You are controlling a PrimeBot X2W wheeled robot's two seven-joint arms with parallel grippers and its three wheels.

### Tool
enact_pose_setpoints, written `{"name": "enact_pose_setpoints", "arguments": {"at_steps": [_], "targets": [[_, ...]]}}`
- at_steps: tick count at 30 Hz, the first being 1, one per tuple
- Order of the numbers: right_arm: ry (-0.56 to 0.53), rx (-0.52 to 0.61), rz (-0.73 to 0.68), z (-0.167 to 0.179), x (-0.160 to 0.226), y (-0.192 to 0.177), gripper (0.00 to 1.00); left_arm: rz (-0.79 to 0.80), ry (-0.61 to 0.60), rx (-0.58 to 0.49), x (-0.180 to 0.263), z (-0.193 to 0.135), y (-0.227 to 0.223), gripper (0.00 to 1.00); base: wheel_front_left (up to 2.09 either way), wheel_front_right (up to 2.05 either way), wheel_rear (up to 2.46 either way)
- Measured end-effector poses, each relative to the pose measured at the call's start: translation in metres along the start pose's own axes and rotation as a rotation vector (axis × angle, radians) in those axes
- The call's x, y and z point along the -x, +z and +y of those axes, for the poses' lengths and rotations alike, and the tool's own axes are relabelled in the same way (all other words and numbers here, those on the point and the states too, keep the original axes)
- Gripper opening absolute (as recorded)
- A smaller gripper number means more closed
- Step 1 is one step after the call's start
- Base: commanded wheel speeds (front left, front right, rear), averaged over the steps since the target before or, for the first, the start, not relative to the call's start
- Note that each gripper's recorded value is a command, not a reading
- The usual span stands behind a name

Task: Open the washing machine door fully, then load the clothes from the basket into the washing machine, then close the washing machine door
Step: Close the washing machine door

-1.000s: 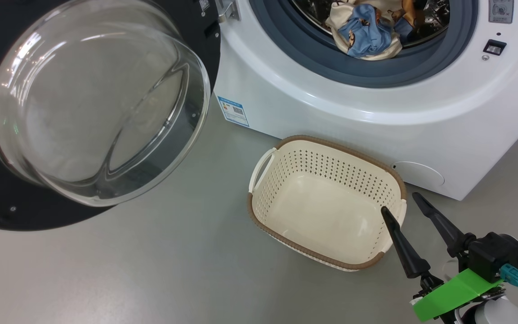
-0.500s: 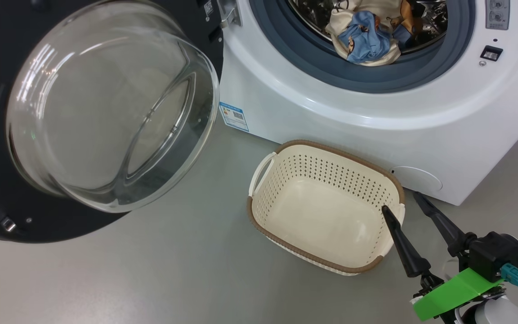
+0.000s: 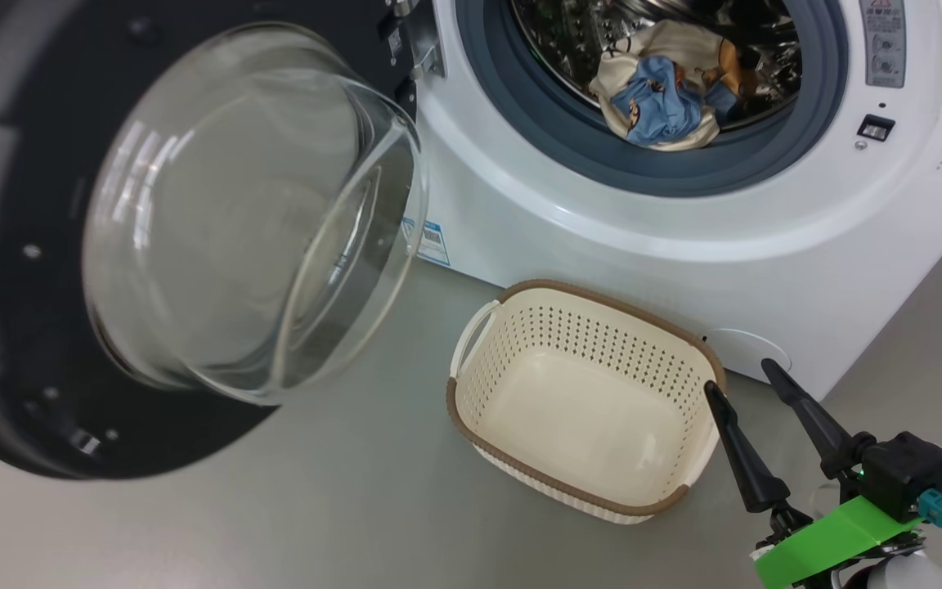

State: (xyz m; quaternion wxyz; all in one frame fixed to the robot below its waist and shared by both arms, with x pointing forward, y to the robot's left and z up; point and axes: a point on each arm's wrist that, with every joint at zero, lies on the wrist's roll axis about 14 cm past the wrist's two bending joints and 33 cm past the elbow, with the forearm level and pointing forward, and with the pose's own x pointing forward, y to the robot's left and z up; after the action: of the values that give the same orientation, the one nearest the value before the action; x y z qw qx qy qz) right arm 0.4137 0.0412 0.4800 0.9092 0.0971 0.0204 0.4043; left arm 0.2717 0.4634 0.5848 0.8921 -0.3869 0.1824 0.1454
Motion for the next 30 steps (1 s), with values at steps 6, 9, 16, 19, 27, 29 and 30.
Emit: {"name": "enact_pose_setpoints", "arguments": {"at_steps": [6, 9, 16, 19, 27, 29, 30], "targets": [[-0.015, 0.007, -0.020, 0.002, 0.003, 0.009, 1.00, 0.140, -0.107, -0.023, -0.009, -0.028, -0.039, 0.00, 0.00, 0.00, 0.00], [-0.023, 0.014, -0.028, 0.001, 0.006, 0.013, 1.00, 0.186, -0.142, -0.046, -0.008, -0.038, -0.052, 0.00, 0.00, 0.00, 0.00], [-0.058, 0.021, -0.043, -0.003, 0.014, 0.021, 1.00, 0.240, -0.248, -0.108, -0.003, -0.069, -0.065, 0.00, 0.00, 0.00, 0.00], [-0.082, 0.019, -0.045, -0.006, 0.021, 0.022, 1.00, 0.271, -0.335, -0.129, -0.003, -0.094, -0.075, 0.00, 0.00, 0.00, 0.00], [-0.165, 0.030, -0.062, -0.024, 0.042, 0.028, 1.00, 0.370, -0.492, -0.215, -0.010, -0.146, -0.111, 0.00, 0.00, 0.00, 0.00], [-0.189, 0.031, -0.071, -0.029, 0.047, 0.031, 1.00, 0.375, -0.518, -0.237, -0.014, -0.157, -0.118, 0.00, 0.00, 0.00, 0.00], [-0.203, 0.032, -0.075, -0.032, 0.050, 0.033, 1.00, 0.378, -0.528, -0.247, -0.017, -0.161, -0.122, 0.00, 0.00, 0.00, 0.00]]}}
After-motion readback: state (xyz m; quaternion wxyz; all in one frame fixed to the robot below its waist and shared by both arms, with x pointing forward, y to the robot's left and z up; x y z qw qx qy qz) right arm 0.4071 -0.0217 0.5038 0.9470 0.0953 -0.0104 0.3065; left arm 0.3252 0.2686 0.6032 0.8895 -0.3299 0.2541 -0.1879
